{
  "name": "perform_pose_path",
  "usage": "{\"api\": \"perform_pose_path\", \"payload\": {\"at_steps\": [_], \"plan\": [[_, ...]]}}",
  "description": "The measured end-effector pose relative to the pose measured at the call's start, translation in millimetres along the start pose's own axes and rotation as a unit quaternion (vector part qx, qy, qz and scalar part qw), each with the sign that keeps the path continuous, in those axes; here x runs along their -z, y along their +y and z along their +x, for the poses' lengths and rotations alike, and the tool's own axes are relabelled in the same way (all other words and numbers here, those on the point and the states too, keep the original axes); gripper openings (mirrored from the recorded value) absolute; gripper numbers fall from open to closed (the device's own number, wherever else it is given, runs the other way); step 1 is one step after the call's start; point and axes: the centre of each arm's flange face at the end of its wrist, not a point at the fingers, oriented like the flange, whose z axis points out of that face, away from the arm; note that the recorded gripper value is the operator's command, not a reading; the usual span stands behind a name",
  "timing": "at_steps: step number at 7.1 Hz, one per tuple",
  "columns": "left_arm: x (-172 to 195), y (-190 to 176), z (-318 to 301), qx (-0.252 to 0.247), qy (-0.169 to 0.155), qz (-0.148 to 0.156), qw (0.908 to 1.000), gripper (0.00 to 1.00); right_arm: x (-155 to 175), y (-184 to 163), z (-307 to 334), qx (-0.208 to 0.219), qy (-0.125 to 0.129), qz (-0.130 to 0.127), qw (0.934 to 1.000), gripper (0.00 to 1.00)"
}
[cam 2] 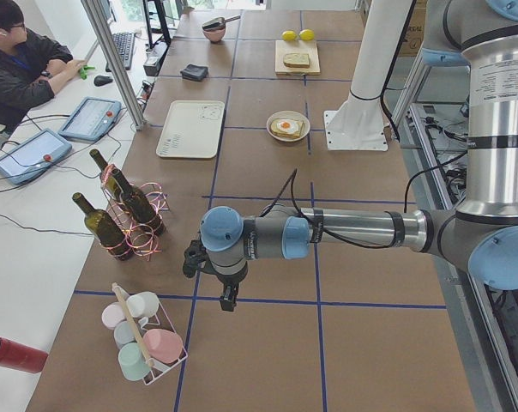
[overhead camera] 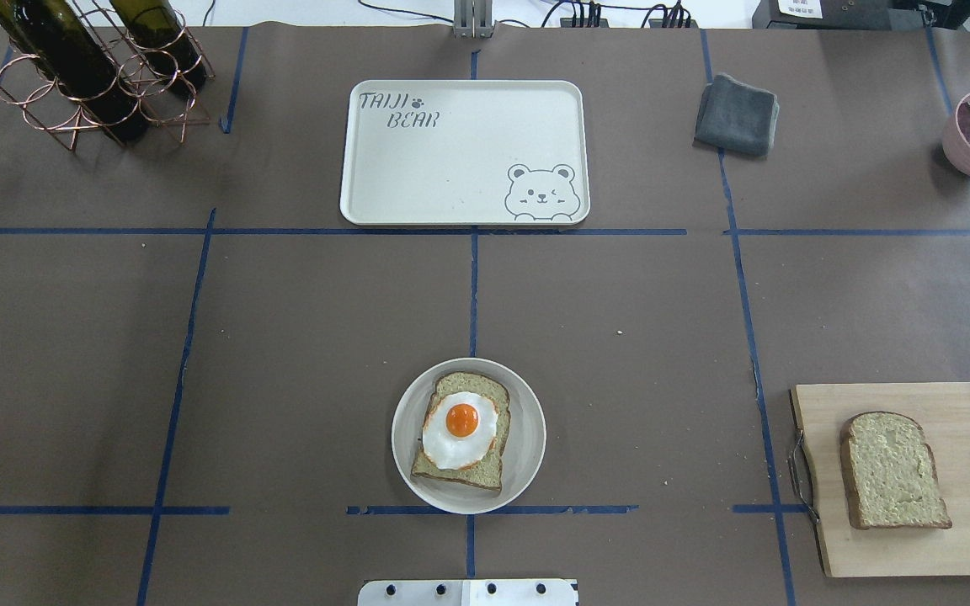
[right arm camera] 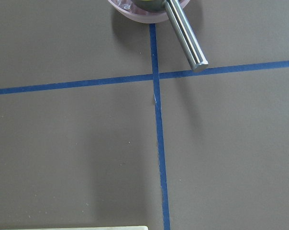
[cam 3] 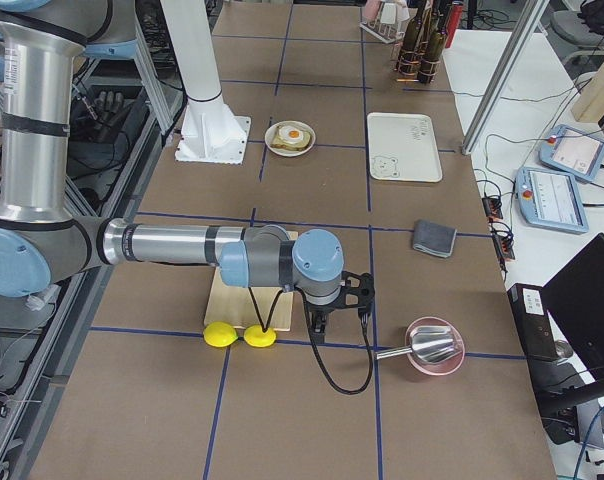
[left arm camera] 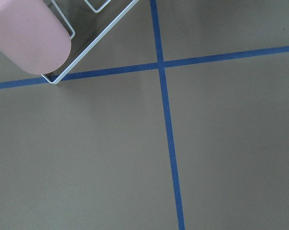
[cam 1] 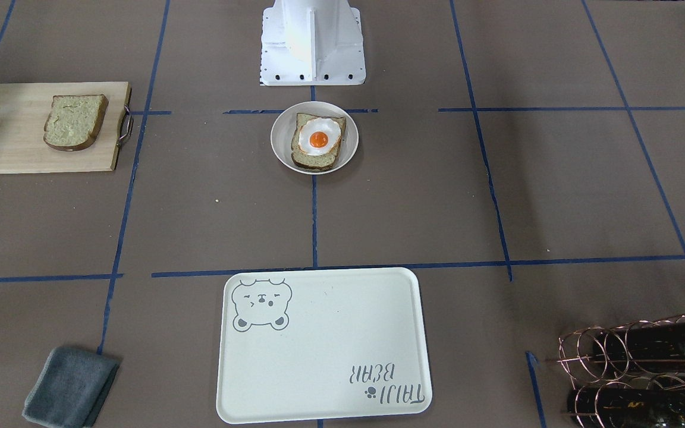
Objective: Make sandwich and place on tray
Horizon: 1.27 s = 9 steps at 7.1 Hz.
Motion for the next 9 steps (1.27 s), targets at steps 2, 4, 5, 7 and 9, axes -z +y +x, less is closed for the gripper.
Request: {"api": "perform_pose_path", "payload": {"at_steps": [2,4,5,7,9], "plan": [[2,-2,1,-0.002,0.0,0.002,1.0,1.0,2,-1,-2,0.002,0.0,0.002,1.0,1.0],[17,-24,16,-0.021,-0.003,0.022,0.9995,1.0,10,-9,-12,0.013,0.002,0.012,0.9998,1.0],[32,-48,32,-0.027,-0.004,0.039,0.9989,1.0,17,-23,-25,0.023,0.001,0.019,0.9996,1.0],[53,-93,77,-0.021,0.0,0.061,0.9979,1.0,13,-44,-57,0.043,-0.002,0.01,0.999,1.0],[59,-131,137,-0.014,0.013,0.073,0.9972,1.0,1,-49,-69,0.037,-0.014,0.001,0.9992,1.0]]}}
